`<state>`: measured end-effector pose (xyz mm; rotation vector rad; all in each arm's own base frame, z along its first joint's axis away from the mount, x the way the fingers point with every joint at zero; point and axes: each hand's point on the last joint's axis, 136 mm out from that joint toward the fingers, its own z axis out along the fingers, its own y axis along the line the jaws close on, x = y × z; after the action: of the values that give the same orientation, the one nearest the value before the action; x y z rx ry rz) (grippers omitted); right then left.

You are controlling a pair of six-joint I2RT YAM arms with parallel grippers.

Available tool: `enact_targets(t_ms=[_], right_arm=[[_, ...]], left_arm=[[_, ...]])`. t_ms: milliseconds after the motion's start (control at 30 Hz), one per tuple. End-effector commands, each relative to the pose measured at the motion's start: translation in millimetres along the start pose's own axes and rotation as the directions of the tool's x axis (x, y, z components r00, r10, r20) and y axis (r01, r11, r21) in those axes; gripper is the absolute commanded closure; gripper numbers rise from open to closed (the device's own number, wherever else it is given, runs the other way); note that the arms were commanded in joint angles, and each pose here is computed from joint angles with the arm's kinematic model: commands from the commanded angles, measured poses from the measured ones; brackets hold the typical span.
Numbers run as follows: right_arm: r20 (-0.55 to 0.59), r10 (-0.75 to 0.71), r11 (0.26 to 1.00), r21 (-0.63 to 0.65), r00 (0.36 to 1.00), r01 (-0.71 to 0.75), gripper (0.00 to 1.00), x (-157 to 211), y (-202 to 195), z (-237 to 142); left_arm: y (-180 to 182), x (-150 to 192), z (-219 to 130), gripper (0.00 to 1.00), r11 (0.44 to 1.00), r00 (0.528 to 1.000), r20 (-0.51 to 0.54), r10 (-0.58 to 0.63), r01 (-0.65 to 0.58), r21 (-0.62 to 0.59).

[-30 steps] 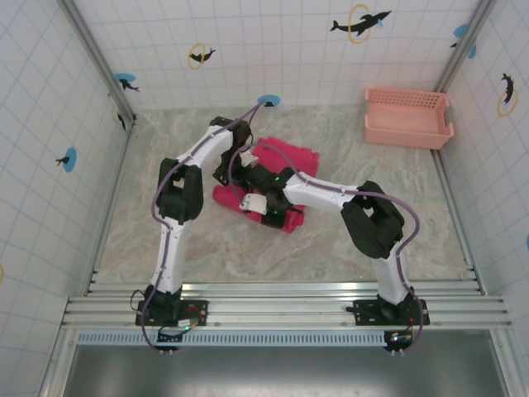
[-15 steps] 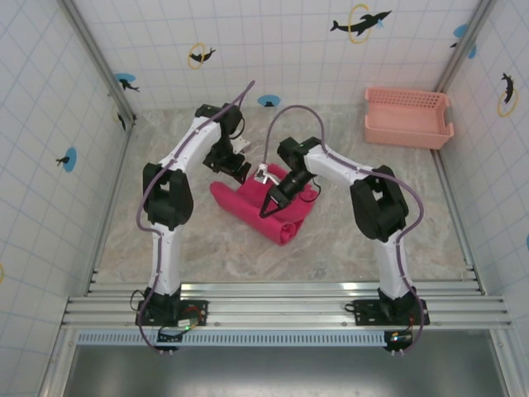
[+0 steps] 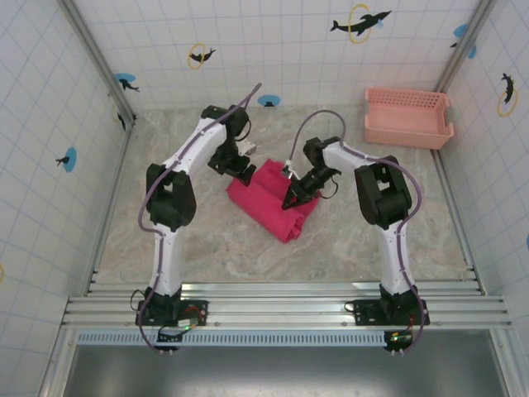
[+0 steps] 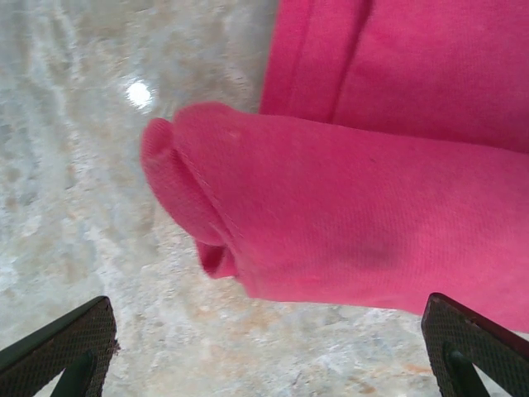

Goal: Roll up the long pants

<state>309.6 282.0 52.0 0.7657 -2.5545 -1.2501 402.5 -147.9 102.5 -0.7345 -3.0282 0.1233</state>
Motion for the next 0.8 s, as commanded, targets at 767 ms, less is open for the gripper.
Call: enact_targets(t_ms=[767], right_arm=[[-0.274, -0.438, 0.463, 0.748, 0.856, 0.476, 0.5, 47.9, 54.3, -19.6]], left_arm=[[-50.8, -15.5, 100.0, 0.03, 0.995, 0.984, -0.177, -0.002, 0.02, 0.101]])
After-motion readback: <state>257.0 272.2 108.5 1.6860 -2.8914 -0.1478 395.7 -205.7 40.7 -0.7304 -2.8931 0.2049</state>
